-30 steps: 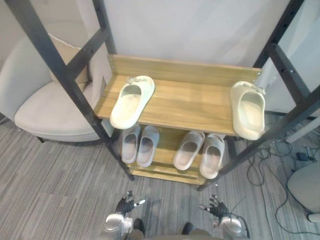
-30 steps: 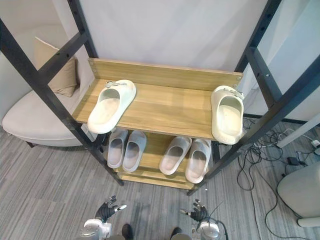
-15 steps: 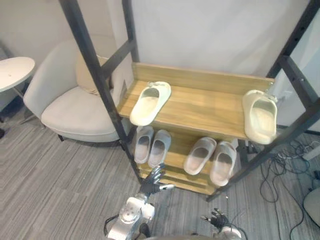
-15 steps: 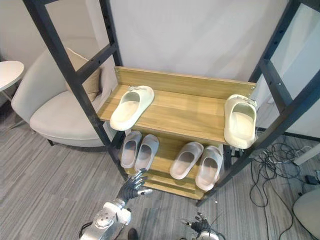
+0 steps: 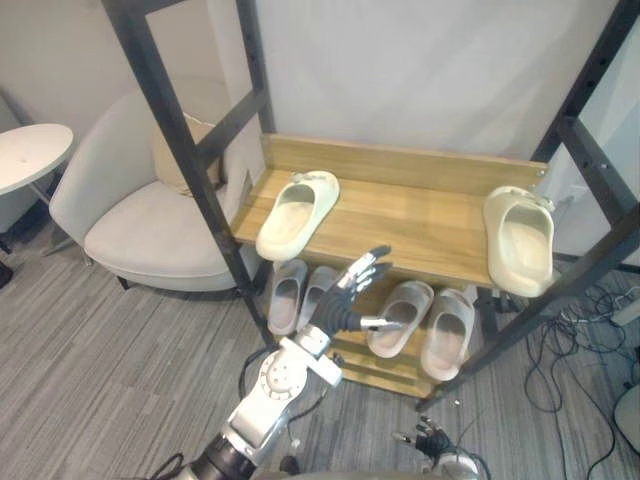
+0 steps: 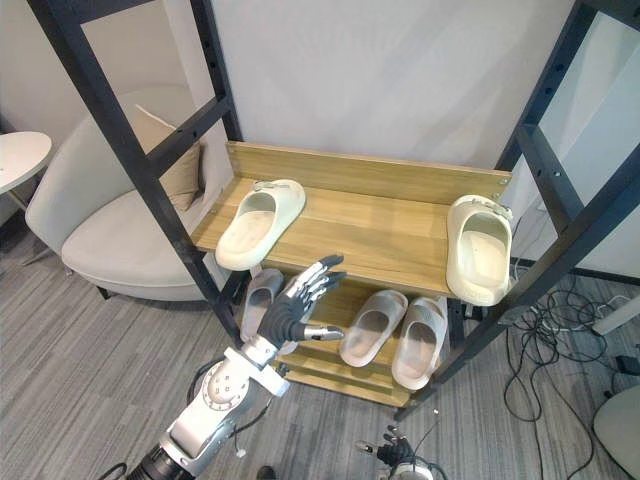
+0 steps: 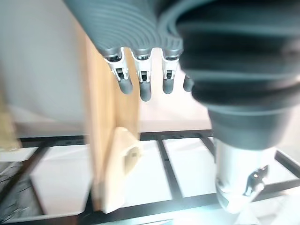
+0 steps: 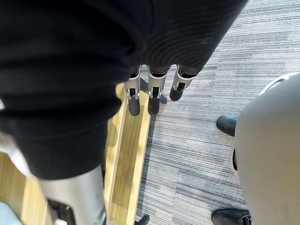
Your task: Organize the slippers on the shoe rack
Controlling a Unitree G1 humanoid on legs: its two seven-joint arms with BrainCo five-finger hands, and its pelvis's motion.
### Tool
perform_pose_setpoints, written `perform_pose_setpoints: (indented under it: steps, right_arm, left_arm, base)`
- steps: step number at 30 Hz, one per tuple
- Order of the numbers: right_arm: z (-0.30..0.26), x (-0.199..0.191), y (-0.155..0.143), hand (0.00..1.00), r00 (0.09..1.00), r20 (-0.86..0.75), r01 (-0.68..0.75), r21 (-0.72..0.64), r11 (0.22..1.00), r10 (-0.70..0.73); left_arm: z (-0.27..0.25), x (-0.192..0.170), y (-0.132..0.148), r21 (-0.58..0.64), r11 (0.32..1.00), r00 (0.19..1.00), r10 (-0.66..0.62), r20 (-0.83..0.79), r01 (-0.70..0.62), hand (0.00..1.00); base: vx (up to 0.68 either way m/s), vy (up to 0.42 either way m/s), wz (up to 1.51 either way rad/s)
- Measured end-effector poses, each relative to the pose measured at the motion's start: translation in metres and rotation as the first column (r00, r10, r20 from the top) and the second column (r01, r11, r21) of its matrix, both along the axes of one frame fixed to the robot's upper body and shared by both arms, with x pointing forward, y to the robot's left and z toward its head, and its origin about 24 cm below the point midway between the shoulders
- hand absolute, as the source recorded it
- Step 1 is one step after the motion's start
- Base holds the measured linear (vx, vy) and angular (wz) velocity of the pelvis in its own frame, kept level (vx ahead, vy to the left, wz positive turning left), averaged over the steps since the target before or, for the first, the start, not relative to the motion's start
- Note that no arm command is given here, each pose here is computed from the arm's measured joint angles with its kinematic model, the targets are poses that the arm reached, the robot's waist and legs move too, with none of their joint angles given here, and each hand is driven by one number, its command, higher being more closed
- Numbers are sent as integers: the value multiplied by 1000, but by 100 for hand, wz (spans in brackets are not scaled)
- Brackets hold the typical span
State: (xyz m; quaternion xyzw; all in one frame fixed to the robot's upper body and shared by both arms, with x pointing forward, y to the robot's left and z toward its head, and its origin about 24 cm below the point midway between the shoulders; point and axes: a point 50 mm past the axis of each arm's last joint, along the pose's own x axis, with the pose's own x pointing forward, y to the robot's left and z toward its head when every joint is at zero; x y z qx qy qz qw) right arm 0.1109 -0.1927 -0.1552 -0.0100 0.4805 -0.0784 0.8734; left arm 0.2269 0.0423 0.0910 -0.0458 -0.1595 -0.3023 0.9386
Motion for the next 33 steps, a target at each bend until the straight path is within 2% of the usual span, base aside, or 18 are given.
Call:
perform_pose_setpoints:
  steps: [7,12,18,22,26,33]
  right_arm:
    - [0,-1,1,0,1000,-4,-17,7,1000,17]
    - [0,-1,-3,0,1000,-6,-29,12,1000,29]
    - [1,0,-7,0,998,-12,-59,0,998,59]
    - [1,0,-7,0,997,-15,-74,6,997,74]
    - [1,2,-6,0,997,-9,-82,16,996,83]
    - [1,1,-5,0,996,-17,-86,26,996,86]
  left_arm:
    - [30,29,28,-5,982,974,185,133,-186,0]
    - [50,47,52,47,951,924,284,255,-305,0]
    - [58,75,89,133,887,872,390,296,-441,0]
    - [64,86,105,219,843,847,405,344,-492,0]
    - [67,101,124,329,764,819,431,380,-555,0]
    - [70,113,143,416,685,797,456,396,-599,0]
  base:
    - [-12,-3,-3]
    - [0,0,0]
    - [0,0,0]
    - [0,0,0]
    - [0,0,0]
    - [0,0,0]
